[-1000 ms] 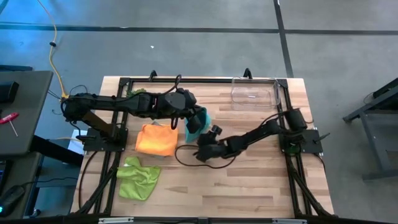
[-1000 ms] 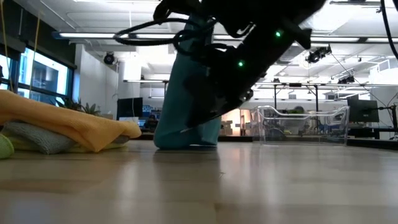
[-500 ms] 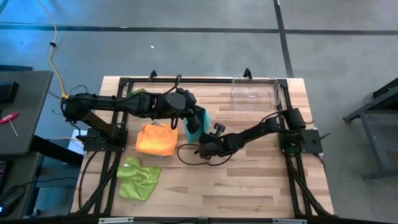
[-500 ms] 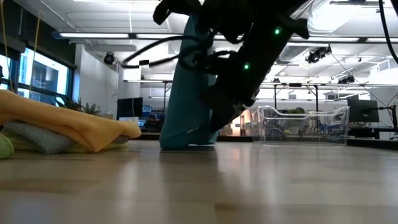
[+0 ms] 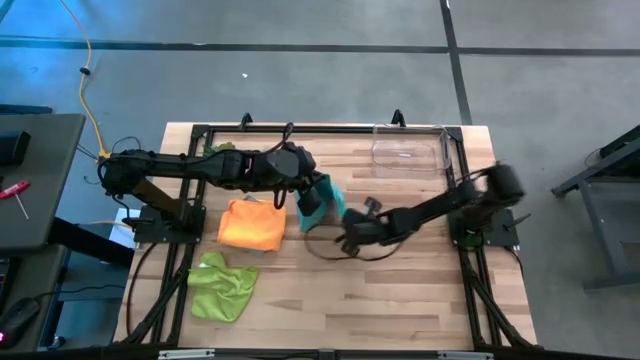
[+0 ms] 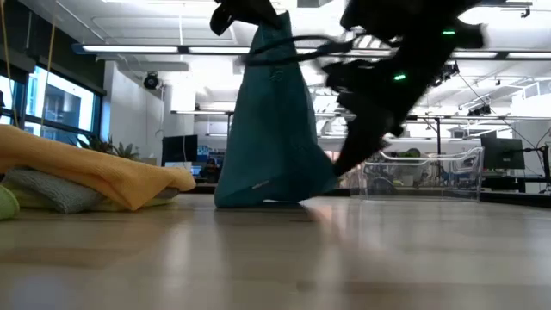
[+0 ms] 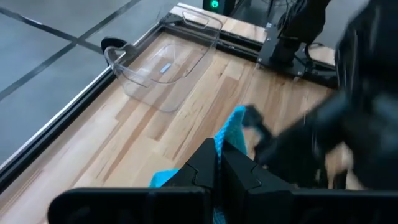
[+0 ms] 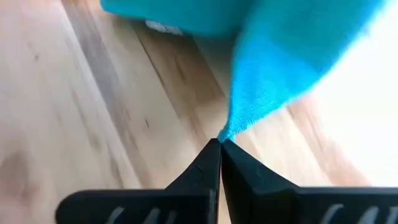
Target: Fold microfiber towels
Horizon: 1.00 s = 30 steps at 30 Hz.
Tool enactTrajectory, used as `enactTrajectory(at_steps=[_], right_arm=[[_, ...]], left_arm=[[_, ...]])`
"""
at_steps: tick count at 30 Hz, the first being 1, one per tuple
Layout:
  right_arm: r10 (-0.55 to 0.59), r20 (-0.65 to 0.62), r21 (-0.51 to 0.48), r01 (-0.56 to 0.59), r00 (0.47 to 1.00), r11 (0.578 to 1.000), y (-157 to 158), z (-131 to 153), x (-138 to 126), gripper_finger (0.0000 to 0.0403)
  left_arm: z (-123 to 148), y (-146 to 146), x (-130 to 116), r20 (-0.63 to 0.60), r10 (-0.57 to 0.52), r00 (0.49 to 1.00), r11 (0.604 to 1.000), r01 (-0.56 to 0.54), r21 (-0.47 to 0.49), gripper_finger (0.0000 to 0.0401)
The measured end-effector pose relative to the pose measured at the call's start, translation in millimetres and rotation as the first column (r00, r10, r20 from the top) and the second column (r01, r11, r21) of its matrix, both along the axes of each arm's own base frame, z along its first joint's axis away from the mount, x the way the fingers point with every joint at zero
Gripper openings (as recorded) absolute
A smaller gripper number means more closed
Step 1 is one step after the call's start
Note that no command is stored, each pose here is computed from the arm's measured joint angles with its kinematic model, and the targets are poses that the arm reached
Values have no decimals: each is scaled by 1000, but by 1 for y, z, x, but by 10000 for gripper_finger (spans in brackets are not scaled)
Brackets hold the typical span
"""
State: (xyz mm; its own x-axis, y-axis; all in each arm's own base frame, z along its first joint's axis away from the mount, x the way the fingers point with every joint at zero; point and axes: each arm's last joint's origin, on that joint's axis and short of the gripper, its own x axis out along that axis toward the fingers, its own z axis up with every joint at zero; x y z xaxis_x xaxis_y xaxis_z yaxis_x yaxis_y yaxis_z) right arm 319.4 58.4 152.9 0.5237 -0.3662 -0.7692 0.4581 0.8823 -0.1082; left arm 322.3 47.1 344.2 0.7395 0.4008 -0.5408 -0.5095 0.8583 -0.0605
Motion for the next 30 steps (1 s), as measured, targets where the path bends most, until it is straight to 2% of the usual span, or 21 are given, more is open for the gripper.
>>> enactTrajectory(at_steps=[5, 11, 18, 24, 30], right_arm=[[-40, 209, 172, 4, 977, 985, -9, 15, -51, 0], [-58, 368, 230, -30, 928, 973, -18, 38, -89, 0], [47, 432, 167, -131, 901, 977, -19, 62, -98, 0], [137, 446, 151, -225, 885, 963, -16, 73, -93, 0], [194, 470, 96, -269, 861, 958, -15, 94, -90, 0]], left_arm=[[-1, 0, -1, -10, 0, 1000, 1000, 0, -1, 0], [-1, 0, 0, -6, -1, 1000, 1000, 1, 0, 0], [-1, -1, 0, -1, -6, 1000, 1000, 6, -13, 0], [0, -3, 1, 26, 16, 1000, 999, -15, -42, 0], [0, -7, 1, 29, 22, 999, 999, -21, -46, 0]])
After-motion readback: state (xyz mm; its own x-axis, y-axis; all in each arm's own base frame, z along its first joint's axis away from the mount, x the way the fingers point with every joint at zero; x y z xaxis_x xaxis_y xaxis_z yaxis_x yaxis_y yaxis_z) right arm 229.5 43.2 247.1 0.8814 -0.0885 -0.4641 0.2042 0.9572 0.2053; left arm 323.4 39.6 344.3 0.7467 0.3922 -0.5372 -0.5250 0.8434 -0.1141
